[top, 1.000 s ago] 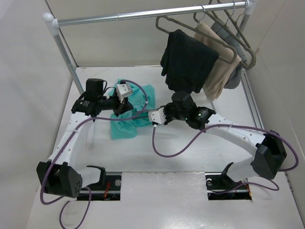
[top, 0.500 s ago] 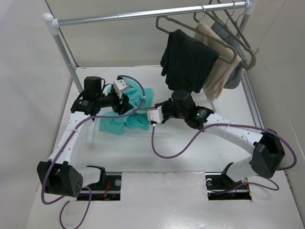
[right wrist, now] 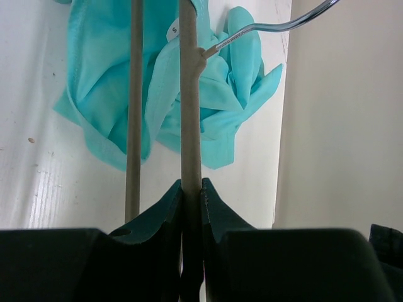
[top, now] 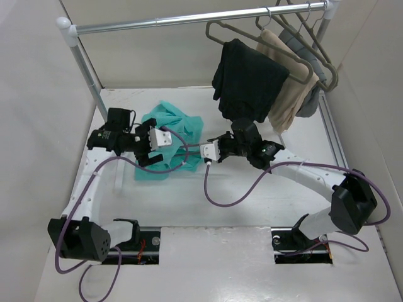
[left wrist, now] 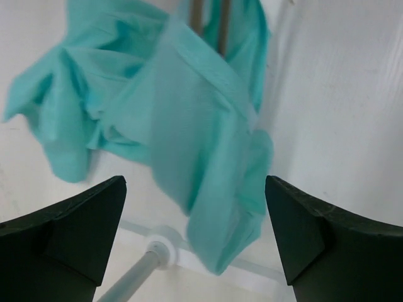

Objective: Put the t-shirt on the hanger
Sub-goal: Place tshirt on hanger

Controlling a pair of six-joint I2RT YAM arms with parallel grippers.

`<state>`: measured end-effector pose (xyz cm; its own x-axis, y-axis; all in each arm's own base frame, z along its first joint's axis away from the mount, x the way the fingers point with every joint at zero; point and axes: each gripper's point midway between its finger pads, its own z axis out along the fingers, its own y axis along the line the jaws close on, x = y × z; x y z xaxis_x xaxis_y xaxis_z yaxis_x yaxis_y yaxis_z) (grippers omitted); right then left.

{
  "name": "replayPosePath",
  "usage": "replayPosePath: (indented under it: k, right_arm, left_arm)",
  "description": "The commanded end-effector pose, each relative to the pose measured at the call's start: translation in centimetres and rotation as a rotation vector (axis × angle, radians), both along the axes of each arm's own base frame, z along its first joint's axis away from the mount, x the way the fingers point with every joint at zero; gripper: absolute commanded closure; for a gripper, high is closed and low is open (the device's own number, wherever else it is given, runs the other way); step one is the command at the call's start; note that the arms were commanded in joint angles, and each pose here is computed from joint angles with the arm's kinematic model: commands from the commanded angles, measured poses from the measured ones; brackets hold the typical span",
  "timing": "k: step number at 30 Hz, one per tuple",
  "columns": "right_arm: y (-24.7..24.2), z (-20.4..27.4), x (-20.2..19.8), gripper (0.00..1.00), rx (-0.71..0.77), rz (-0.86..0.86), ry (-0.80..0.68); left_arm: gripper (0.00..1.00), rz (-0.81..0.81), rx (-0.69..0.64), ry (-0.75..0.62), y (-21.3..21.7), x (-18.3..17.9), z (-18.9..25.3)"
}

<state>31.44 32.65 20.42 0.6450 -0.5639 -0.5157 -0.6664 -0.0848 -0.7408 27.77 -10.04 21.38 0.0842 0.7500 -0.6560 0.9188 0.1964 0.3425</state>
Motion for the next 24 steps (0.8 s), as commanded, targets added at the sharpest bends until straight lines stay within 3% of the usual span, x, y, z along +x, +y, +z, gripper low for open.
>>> replayPosePath:
  k: [1,2,7,11,12,16,18,24]
  right_arm:
    - [1.3,2.6,0.1,1.0,0.09,0.041,-0.041]
    - [1.4,3.1,0.2,1.0,0.097,0.042,-0.049]
    - [1.3,3.5,0.1,1.0,0.104,0.042,-0.056]
    - [1.2,3.9,0.0,1.0,0.113,0.039,-0.055]
    - [1.3,3.9,-0.2,1.0,0.116,0.047,-0.052]
    - [1.4,3.9,-0.3,1.0,0.118,0.055,-0.05]
    - [1.3,4.3,-0.4,1.0,0.124,0.056,-0.057]
    - [1.6,5.7,-0.6,1.0,0.145,0.077,-0.082]
  left_arm:
    - [0.1,-0.041,0.153,-0.002,1.0,-1.0,-3.8]
    - [0.1,0.002,0.137,-0.13,0.6,1.3,-2.5]
    - [0.15,0.148,0.153,-0.272,1.0,3.8,-3.2]
    - [0.31,0.124,0.193,-0.18,1.0,3.8,-6.1]
    - [0.41,0.147,0.193,-0.153,1.2,3.8,-6.6]
    - [0.54,0.169,0.143,-0.178,0.4,5.3,-5.8]
    - [0.59,0.113,0.094,-0.168,-0.9,5.2,-5.3]
    - [0.59,-0.126,-0.094,-0.021,-5.1,2.1,-3.3]
